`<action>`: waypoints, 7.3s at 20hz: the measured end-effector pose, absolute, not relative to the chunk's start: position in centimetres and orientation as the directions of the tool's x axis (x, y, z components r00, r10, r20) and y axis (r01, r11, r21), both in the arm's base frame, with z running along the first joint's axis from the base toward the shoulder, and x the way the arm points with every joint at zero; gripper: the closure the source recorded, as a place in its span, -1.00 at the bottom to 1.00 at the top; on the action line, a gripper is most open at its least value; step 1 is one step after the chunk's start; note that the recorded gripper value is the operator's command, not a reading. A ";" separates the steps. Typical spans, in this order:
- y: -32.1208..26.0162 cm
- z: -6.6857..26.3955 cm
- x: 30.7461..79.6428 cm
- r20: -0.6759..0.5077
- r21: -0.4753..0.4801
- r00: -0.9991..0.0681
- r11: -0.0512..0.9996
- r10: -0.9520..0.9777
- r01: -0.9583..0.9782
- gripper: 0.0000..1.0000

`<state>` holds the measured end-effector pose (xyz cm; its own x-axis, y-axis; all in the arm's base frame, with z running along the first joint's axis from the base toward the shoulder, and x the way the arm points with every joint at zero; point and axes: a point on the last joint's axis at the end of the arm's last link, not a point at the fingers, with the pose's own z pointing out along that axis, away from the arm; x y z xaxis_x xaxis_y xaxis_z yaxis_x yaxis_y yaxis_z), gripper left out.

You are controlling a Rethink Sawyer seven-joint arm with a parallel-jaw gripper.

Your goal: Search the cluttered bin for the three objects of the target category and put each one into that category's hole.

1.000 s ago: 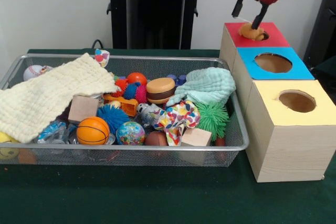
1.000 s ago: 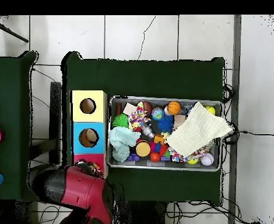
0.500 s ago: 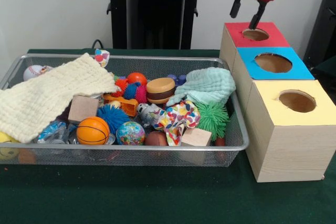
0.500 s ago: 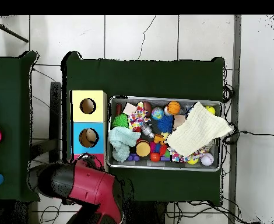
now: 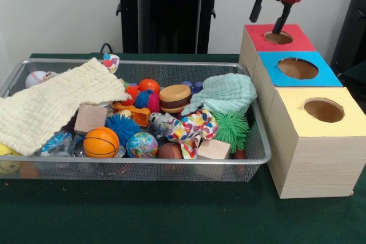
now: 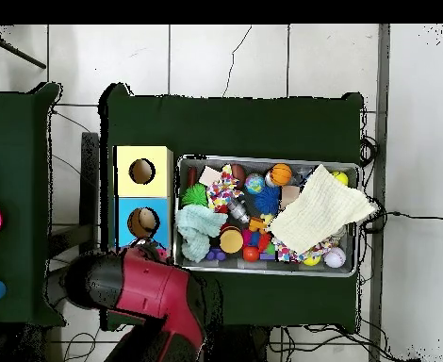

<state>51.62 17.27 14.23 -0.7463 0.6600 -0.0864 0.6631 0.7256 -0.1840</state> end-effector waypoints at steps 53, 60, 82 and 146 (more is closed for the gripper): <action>-9.5 11.1 61.6 -0.164 -0.071 -0.853 0.857 0.494 0.510 -1.00; -10.4 12.8 63.2 -0.187 -0.057 -0.884 0.894 0.428 0.445 -1.00; -11.7 14.9 66.2 -0.179 -0.017 -0.917 0.931 0.355 0.364 -1.00; -16.9 2.0 62.9 -0.154 -0.111 -0.973 0.975 0.175 0.193 -1.00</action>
